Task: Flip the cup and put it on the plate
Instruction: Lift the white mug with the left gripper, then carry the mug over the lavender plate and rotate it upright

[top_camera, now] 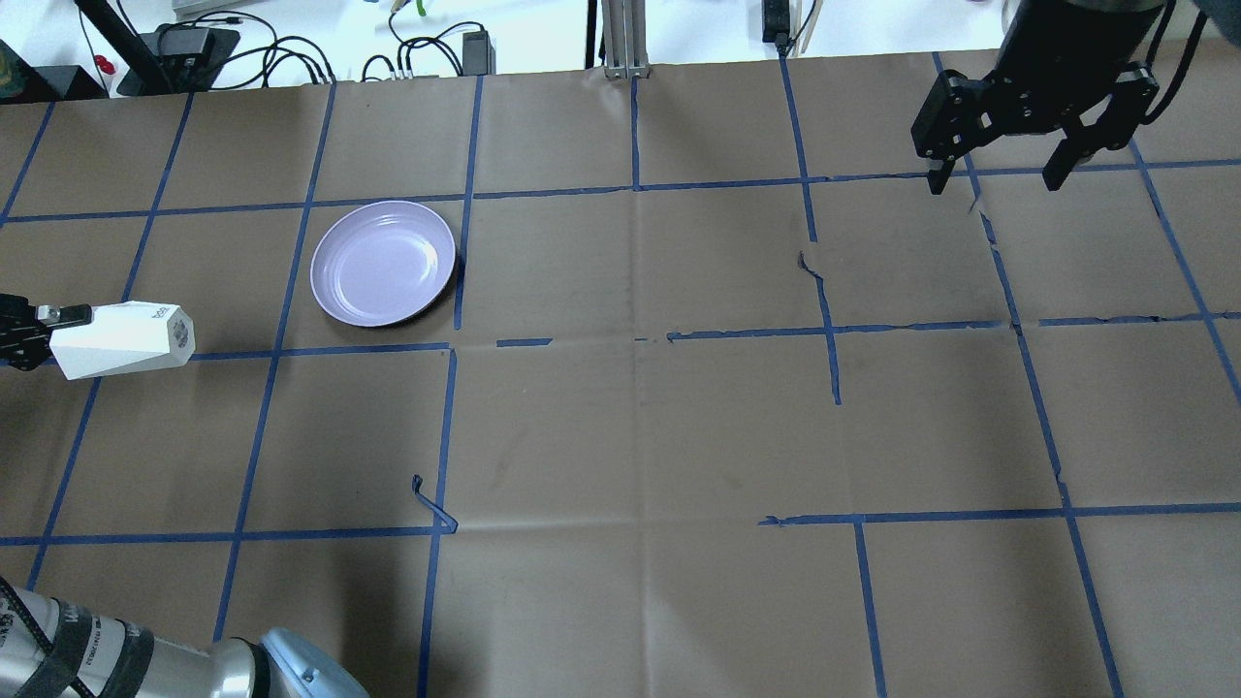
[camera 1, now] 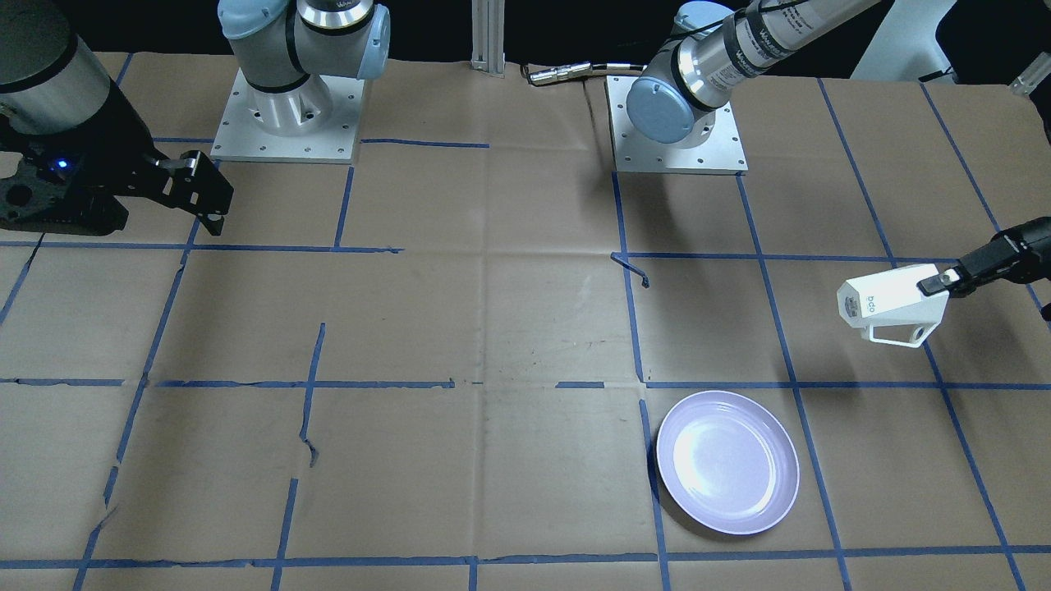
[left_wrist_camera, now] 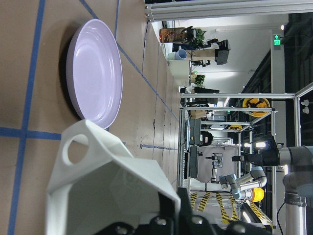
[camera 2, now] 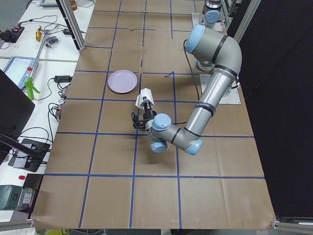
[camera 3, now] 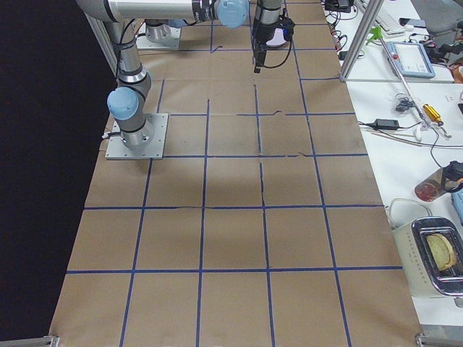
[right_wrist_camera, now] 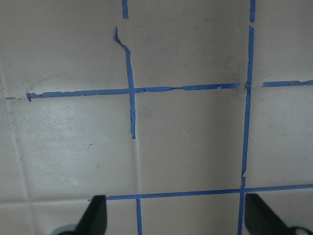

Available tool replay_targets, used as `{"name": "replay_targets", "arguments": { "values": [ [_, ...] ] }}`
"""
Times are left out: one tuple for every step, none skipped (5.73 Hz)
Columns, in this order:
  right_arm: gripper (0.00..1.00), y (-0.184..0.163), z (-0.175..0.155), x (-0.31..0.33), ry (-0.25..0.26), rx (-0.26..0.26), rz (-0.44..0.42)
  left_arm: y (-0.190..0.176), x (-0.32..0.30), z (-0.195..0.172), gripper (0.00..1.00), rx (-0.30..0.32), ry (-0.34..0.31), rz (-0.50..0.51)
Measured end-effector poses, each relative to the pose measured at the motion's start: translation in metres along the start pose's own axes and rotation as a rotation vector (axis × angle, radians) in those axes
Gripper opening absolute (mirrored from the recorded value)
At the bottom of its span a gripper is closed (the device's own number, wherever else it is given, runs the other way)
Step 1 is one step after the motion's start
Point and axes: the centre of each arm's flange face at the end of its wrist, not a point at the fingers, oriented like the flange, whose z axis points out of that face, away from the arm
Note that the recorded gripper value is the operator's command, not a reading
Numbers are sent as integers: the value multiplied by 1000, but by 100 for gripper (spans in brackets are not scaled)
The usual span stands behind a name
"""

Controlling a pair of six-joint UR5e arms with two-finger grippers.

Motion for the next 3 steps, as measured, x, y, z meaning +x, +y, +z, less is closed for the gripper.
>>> {"name": "replay_targets", "arguments": {
  "values": [
    [100,0,0,0,0,0,0,6,42,-3,0,12,-64,-20],
    [100,0,0,0,0,0,0,10,86,3,0,4,-175,-25],
    [100,0,0,0,0,0,0,6,137,29,0,-28,-361,-33]
  ]
}}
